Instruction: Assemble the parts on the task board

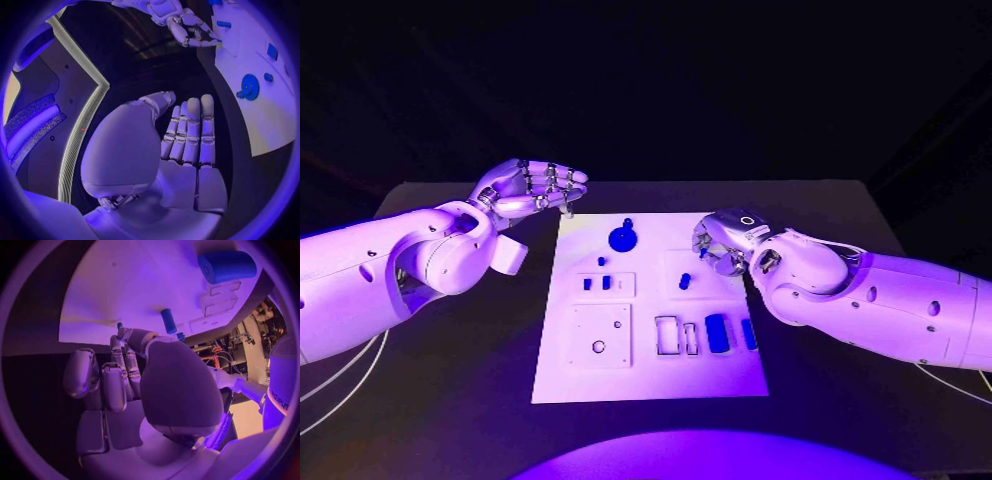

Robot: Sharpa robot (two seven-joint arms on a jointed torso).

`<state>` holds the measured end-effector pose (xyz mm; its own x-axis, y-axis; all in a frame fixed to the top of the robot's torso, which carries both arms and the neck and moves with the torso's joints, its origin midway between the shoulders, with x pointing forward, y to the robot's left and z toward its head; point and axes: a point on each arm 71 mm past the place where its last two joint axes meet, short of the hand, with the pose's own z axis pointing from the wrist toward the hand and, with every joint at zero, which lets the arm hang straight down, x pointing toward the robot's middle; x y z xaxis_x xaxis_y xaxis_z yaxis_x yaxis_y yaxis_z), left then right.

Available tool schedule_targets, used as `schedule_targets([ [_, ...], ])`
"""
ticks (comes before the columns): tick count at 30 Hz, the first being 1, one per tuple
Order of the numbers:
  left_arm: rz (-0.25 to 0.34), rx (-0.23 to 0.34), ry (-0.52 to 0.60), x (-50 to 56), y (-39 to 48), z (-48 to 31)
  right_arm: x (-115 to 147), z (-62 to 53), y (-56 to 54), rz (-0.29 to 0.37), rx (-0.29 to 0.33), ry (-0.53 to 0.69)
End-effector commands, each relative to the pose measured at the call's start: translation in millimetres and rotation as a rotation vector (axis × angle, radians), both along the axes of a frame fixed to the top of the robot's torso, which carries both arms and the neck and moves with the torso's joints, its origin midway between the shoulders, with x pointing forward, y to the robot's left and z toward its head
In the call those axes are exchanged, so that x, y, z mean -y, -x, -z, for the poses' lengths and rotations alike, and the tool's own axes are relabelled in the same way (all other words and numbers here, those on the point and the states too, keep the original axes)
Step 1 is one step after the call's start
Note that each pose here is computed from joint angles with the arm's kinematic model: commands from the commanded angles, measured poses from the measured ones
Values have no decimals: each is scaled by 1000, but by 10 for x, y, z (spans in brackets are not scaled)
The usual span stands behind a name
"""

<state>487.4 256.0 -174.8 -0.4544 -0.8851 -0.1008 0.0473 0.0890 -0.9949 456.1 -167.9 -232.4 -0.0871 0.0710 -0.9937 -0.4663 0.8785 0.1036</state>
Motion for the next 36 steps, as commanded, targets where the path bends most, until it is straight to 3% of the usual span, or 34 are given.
schedule_targets([
  [1, 21, 5, 3, 18, 5, -6, 3, -64, 10, -3, 4, -59],
  [9, 20, 0, 5, 11, 2, -3, 30, -214, 44, 2, -21, -118],
  [20, 21, -3, 11, 17, -2, 1, -284, -339, 252, -89, -51, -215],
  [27, 24, -4, 13, 29, -1, 3, -509, -319, 371, -149, -69, -238],
  [36, 26, -4, 14, 40, 2, 3, -808, -160, 553, -219, -110, -258],
])
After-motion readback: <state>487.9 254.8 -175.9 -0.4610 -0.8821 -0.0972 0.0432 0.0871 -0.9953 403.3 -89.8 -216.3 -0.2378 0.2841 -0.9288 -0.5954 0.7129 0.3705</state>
